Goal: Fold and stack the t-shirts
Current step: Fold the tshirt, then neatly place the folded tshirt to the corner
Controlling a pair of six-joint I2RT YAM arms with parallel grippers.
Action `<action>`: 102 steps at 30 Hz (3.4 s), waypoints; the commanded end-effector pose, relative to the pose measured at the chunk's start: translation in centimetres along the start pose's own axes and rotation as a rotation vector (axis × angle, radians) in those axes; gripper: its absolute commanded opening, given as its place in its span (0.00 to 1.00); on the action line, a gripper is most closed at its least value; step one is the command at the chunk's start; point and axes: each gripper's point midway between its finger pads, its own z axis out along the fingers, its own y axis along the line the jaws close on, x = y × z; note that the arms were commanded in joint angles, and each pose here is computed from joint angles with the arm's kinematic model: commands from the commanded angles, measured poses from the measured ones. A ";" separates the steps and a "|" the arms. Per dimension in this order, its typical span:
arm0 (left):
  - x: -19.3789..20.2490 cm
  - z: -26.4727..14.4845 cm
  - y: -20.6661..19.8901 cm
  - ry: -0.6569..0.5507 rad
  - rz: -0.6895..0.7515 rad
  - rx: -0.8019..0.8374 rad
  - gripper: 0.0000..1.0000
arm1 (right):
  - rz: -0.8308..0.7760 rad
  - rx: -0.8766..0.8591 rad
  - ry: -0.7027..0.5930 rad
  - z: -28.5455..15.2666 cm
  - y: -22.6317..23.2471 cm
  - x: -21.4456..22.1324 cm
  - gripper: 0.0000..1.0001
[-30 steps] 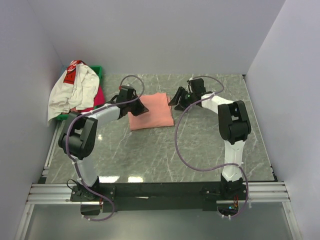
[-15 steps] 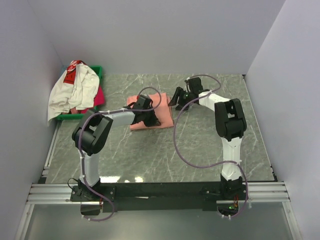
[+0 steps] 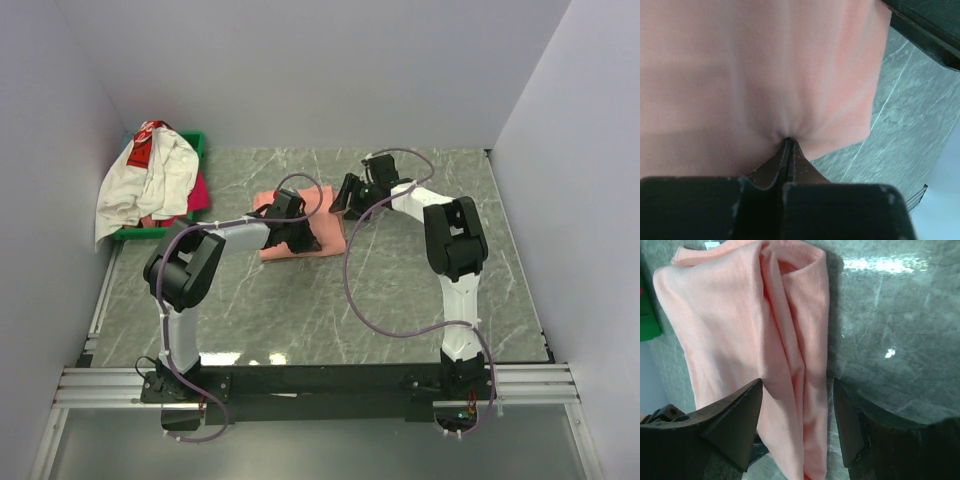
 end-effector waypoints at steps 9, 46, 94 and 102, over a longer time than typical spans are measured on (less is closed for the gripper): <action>-0.2 -0.6 -0.4 -0.004 0.031 -0.008 0.01 | 0.004 -0.051 0.037 1.1 0.3 1.0 0.66; -6.1 -13.5 -7.8 -0.197 0.127 0.115 0.11 | 0.231 0.546 -0.220 -7.8 -7.6 -0.4 0.00; -2.6 -19.2 -10.0 -0.131 0.230 0.304 0.10 | 1.287 1.329 -0.467 -39.0 -29.6 21.5 0.00; -2.2 -19.4 -9.7 -0.128 0.235 0.302 0.10 | 1.320 1.279 -0.555 -39.4 -28.3 21.8 0.00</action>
